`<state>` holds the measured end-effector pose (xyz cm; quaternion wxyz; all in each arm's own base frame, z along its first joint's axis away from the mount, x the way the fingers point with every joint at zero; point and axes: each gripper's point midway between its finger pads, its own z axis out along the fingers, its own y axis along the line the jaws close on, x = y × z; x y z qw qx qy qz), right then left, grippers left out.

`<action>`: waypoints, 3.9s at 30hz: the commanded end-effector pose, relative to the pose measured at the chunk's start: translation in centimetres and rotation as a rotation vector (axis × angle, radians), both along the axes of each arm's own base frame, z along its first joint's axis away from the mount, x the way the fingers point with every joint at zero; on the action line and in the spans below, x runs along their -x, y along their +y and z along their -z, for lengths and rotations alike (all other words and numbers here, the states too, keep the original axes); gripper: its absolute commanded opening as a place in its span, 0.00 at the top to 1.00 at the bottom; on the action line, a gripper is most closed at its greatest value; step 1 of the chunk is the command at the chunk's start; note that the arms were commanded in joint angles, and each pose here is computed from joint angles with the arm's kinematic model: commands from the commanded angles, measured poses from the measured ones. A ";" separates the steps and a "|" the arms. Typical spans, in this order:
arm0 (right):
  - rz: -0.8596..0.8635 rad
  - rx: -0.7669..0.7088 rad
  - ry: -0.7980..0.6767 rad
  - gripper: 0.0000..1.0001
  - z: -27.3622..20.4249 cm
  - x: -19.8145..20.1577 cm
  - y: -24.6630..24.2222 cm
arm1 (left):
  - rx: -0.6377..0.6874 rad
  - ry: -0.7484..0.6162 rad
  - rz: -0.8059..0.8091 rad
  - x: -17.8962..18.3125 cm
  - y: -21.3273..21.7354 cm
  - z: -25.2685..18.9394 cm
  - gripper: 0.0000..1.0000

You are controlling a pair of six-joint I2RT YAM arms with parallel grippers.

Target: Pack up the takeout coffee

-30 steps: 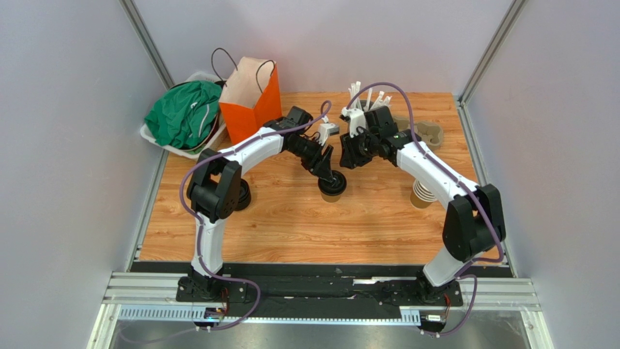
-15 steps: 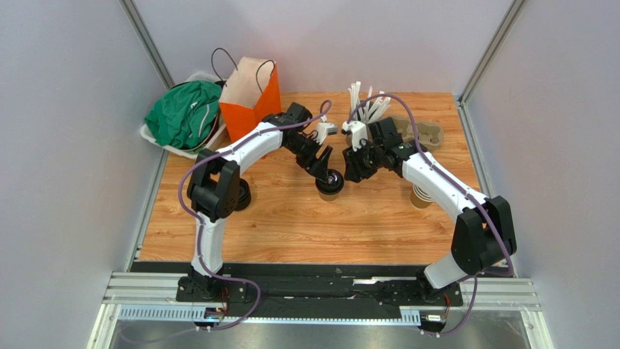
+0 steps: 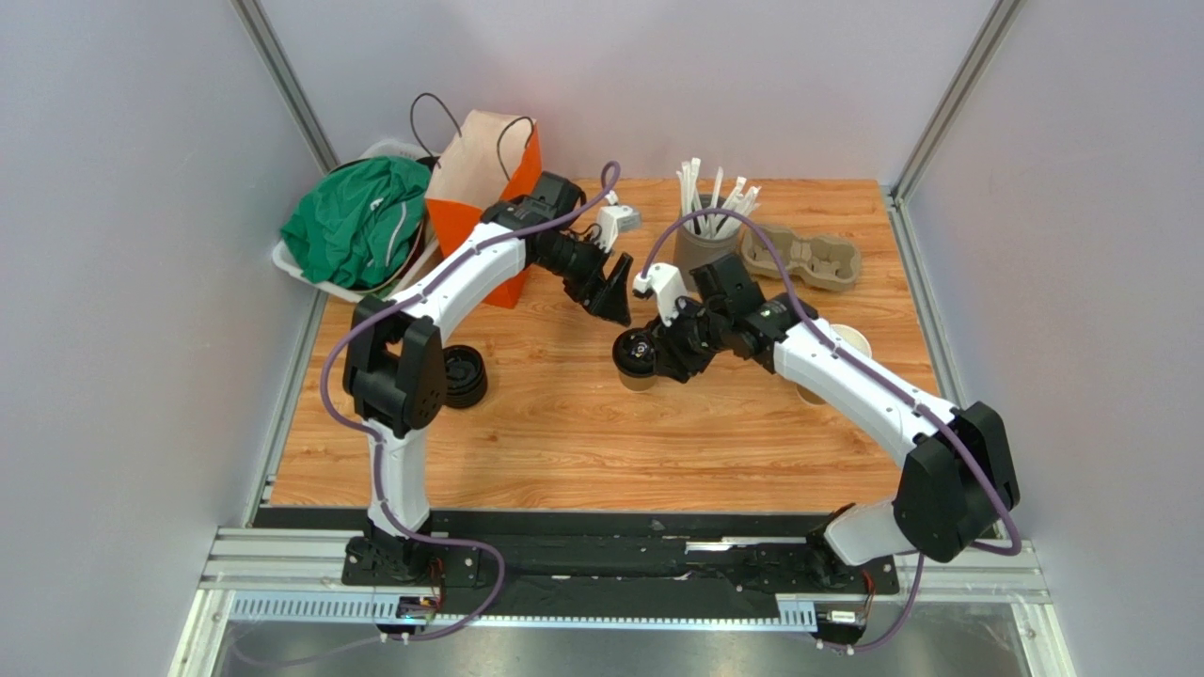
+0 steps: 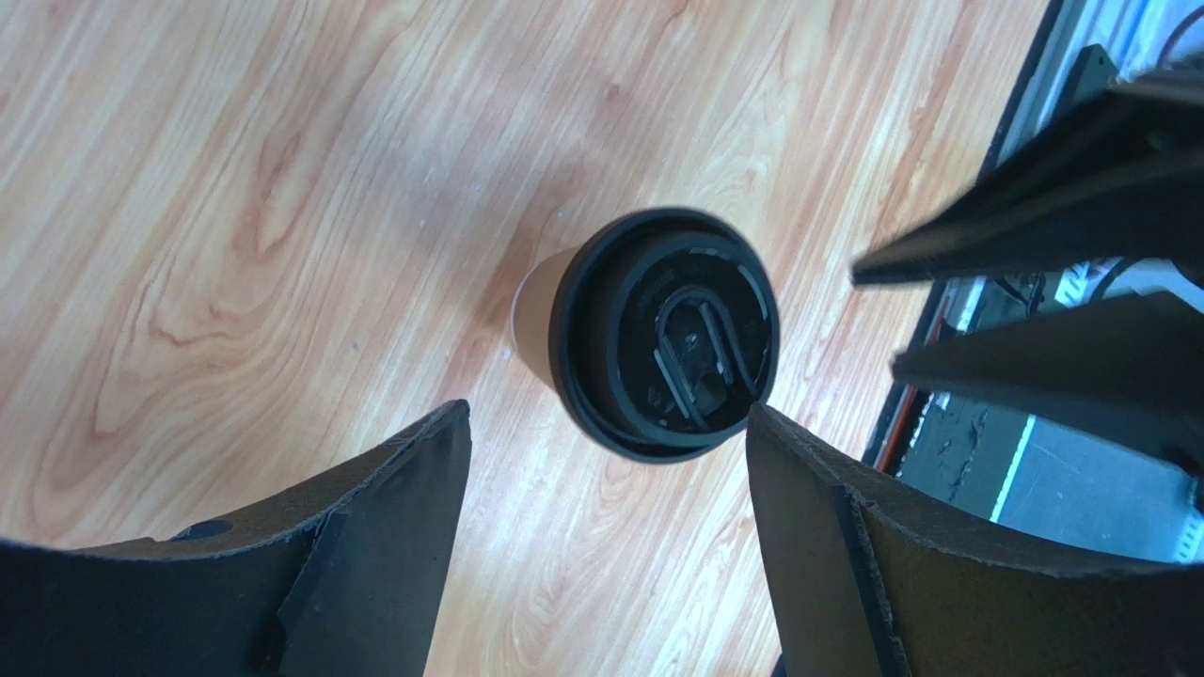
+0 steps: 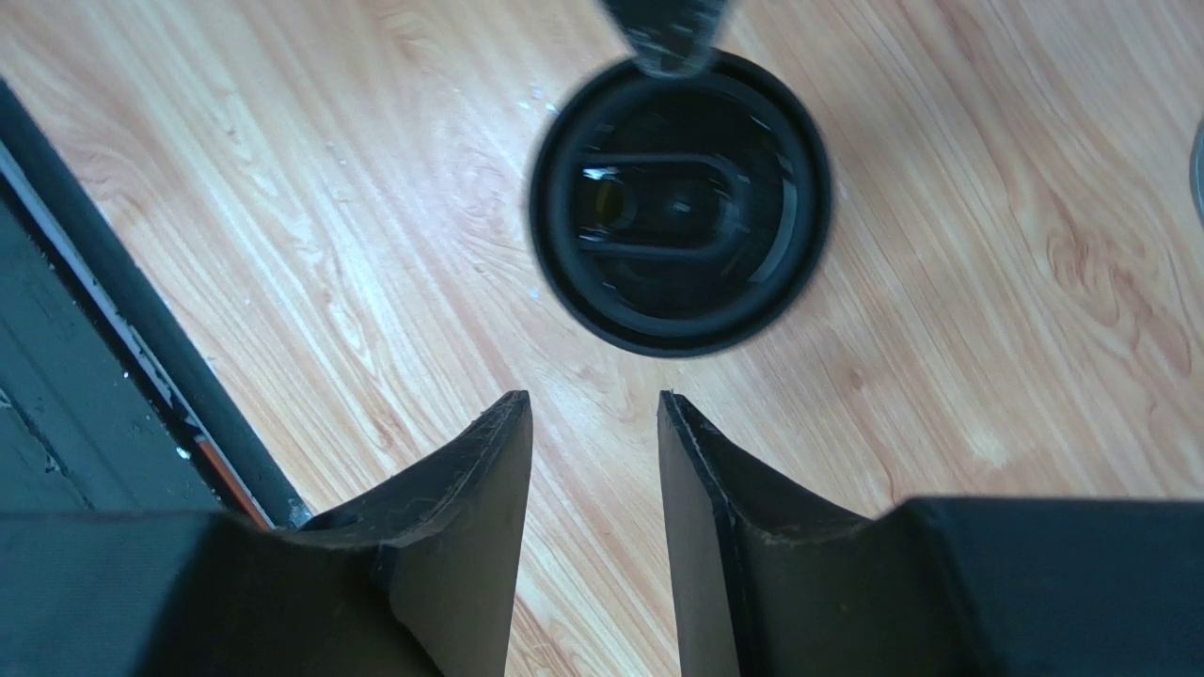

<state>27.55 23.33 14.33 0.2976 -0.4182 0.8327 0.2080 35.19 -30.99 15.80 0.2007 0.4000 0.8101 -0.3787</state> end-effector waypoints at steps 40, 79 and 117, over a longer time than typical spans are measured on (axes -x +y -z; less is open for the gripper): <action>-0.260 0.106 -0.198 1.00 -0.3 -1.5 5.3 | -0.033 0.037 -0.116 -2.4 1.3 4.1 0.22; -0.613 0.130 -0.082 1.00 3.7 3.4 1.4 | 0.026 0.124 0.002 2.2 -2.1 3.7 0.22; -0.575 0.107 -0.156 1.00 1.5 3.0 1.5 | 0.083 -0.181 -0.024 0.2 -2.1 -8.5 0.19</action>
